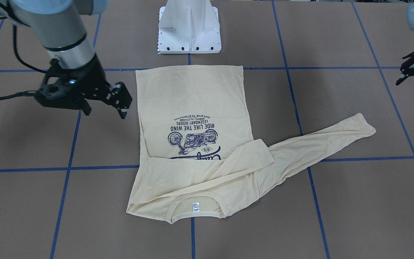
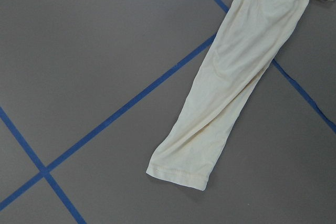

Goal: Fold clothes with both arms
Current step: 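Grasp the sleeve cuff nearest the left gripper while the right arm withdraws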

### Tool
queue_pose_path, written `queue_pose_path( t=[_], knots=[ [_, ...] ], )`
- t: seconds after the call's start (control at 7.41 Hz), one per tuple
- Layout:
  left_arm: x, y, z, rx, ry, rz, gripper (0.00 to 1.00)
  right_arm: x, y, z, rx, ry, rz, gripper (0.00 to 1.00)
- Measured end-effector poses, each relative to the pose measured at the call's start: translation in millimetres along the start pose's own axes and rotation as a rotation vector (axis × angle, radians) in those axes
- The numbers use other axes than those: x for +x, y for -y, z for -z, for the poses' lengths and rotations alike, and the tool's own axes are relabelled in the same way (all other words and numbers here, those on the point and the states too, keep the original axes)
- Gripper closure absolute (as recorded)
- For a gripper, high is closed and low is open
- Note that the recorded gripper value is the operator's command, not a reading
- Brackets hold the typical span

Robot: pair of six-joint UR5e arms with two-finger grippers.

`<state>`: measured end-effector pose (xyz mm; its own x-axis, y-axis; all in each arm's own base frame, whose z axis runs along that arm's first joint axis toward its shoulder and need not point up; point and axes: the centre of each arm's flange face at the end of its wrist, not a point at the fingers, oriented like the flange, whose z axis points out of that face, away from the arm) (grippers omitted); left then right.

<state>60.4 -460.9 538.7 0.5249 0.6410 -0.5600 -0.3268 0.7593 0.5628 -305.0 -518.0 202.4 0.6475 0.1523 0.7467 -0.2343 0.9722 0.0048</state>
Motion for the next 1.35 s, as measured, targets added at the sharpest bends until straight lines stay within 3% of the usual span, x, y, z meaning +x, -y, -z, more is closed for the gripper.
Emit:
queue_pose_path(
  t=[0.41, 0.81, 1.08, 1.22, 1.35],
  knots=[
    [1, -34, -93, 0.042, 0.012, 0.022, 0.0, 115, -3, 3, -0.062, -0.025, 0.14, 0.0],
    [23, -51, -155, 0.049, 0.024, 0.033, 0.01, 140, -8, 2, -0.078, -0.037, 0.164, 0.0],
    [36, -50, -169, 0.041, 0.027, 0.019, 0.37, 140, -9, 1, -0.078, -0.038, 0.163, 0.0],
    [38, -49, -172, 0.039, 0.029, 0.014, 0.48, 141, -9, 1, -0.078, -0.039, 0.162, 0.0],
    [39, -48, -173, 0.041, 0.035, 0.012, 0.49, 141, -9, 1, -0.077, -0.039, 0.162, 0.0]
  ],
)
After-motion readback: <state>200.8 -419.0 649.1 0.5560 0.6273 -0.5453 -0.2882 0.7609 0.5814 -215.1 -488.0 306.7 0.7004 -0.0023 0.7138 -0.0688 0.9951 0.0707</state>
